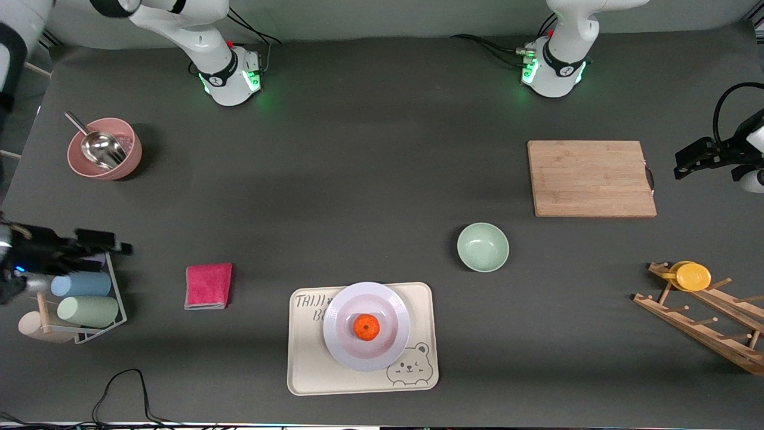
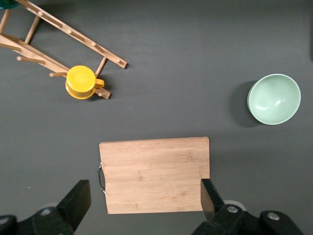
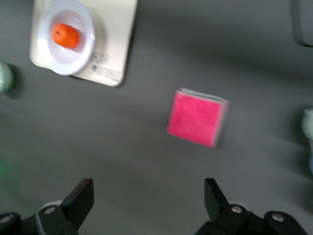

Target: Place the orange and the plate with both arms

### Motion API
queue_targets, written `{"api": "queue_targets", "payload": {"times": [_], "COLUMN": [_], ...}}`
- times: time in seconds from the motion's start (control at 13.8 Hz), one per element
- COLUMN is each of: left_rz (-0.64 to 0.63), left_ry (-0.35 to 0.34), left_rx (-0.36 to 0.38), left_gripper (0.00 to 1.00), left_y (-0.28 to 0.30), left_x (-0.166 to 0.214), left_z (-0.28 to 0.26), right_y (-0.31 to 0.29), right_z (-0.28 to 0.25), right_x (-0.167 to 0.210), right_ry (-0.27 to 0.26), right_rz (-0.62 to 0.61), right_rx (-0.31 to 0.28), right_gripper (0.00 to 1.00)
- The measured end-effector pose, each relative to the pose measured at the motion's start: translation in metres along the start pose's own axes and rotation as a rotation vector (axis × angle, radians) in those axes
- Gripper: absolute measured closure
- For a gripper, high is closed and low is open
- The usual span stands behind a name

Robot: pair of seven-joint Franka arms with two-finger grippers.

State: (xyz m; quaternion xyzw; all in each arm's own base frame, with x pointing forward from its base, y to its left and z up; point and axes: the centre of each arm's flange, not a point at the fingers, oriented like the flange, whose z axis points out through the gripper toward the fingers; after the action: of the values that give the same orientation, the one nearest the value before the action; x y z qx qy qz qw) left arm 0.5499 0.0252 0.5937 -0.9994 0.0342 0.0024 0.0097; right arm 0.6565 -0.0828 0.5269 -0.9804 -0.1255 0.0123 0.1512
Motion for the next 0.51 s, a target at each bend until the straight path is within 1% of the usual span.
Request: {"api": "queue_targets", "payload": {"times": [0.07,0.22,0.36,0.51], "left_rz": [0.0,0.0,-0.001,-0.002], "left_ry": [0.001,0.005,0.008,0.01], "left_rx": [-0.004,-0.013,-0.026,-0.032], "left_gripper": [0.0,0.0,0.0,0.0], "left_y": [0.001,0.002,0.003,0.004], "left_x": [0.0,0.001,0.001,0.001], "left_z": [0.0,0.0,-0.001,-0.001], "right_y": [-0.006,-0.021,-0.043,-0.075], "right_z": [-0.023,-0.057,-0.076,-0.081], "right_x": [-0.015,-0.044,-0.065,-0.076], "right_ry": [-0.002,0.005,0.0,-0.01], "right_rz": [0.026,0.058,0.087,0.112], "right_rx": [-0.046,-0.107,-0.172,-0.23], "right_gripper": [0.0,0.0,0.0,0.0]}}
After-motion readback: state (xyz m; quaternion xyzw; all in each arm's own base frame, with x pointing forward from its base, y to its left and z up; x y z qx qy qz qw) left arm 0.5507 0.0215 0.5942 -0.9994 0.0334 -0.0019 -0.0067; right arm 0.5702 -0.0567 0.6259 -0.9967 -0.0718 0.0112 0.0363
